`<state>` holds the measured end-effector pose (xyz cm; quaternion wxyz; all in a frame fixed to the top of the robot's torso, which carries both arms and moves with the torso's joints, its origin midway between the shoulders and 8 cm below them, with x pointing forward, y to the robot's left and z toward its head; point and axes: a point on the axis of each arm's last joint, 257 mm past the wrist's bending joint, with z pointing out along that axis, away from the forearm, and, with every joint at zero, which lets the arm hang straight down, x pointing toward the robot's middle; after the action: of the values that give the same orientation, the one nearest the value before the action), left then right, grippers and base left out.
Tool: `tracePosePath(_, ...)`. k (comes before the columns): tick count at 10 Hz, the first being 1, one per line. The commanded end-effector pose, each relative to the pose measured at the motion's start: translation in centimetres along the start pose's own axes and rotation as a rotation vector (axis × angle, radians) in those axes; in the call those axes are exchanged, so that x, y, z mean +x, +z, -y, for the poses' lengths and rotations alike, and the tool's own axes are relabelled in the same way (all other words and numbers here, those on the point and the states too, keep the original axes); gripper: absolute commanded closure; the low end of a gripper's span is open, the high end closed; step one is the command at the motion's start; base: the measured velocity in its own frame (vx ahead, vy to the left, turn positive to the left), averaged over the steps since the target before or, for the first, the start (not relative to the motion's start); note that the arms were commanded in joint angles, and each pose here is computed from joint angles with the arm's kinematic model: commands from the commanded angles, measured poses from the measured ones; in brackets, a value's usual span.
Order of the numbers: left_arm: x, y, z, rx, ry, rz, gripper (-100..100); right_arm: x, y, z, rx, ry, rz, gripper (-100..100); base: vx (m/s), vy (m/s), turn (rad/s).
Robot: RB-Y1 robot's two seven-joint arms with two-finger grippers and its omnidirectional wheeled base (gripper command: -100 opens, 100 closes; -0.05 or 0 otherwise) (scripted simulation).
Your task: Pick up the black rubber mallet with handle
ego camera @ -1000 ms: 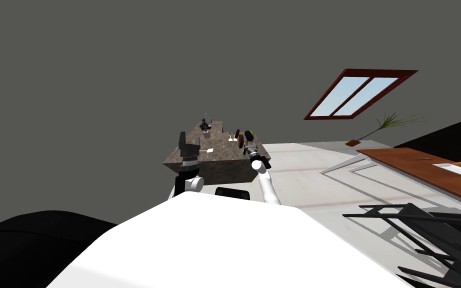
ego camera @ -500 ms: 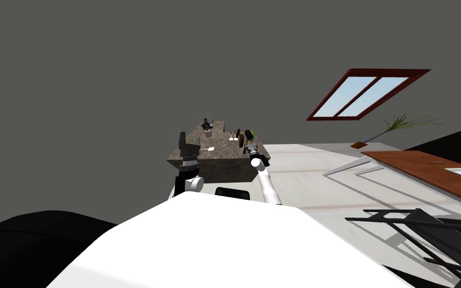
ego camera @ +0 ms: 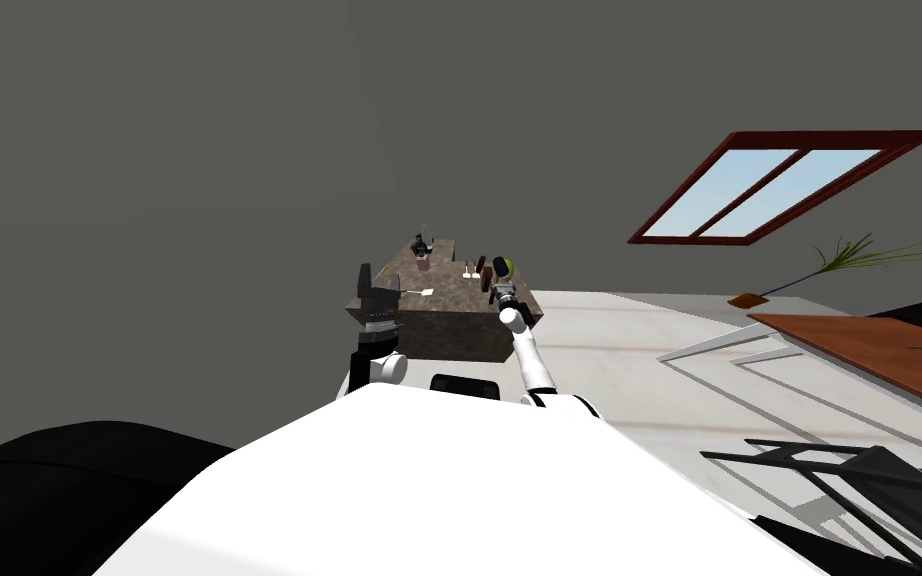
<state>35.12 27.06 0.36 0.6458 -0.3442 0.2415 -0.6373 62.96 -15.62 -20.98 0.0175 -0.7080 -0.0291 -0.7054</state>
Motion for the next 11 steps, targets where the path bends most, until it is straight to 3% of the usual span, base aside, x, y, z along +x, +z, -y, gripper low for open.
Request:
tracePosePath(1,0.0,0.0,0.0,0.000,0.000,0.000,0,-0.8,0.5,0.2,0.002,-0.003,0.018,-100,-0.036,-0.026,0.011)
tracePosePath(2,0.0,0.0,0.0,0.000,0.000,0.000,0,-1.8,0.4,0.2,0.003,-0.003,0.038,-100,-0.006,-0.003,-0.013)
tracePosePath(3,0.0,0.0,0.0,0.000,0.000,0.000,0,-0.2,1.5,-1.1,-0.043,0.005,0.004,-100,-0.067,-0.041,0.190)
tracePosePath(5,0.0,0.0,0.0,0.000,0.000,0.000,0,0.1,2.2,-0.3,-0.029,0.001,0.007,-100,-0.060,-0.041,0.073)
tracePosePath(7,0.0,0.0,0.0,0.000,0.000,0.000,0,-1.5,2.0,-0.3,-0.028,0.000,0.038,-100,-0.003,0.001,-0.015)
tracePosePath(8,0.0,0.0,0.0,0.000,0.000,0.000,0,0.2,2.9,-1.7,-0.075,0.010,0.002,-100,-0.067,-0.024,0.236)
tracePosePath(9,0.0,0.0,0.0,0.000,0.000,0.000,0,1.1,3.4,-1.3,-0.068,0.009,-0.009,-100,-0.086,-0.050,0.121)
tracePosePath(10,0.0,0.0,0.0,0.000,0.000,0.000,0,1.5,3.9,-0.8,-0.060,0.007,-0.013,-100,-0.046,-0.036,-0.023)
tracePosePath(11,0.0,0.0,0.0,0.000,0.000,0.000,0,0.5,3.8,-0.7,-0.059,0.006,0.008,-100,-0.012,-0.012,-0.016)
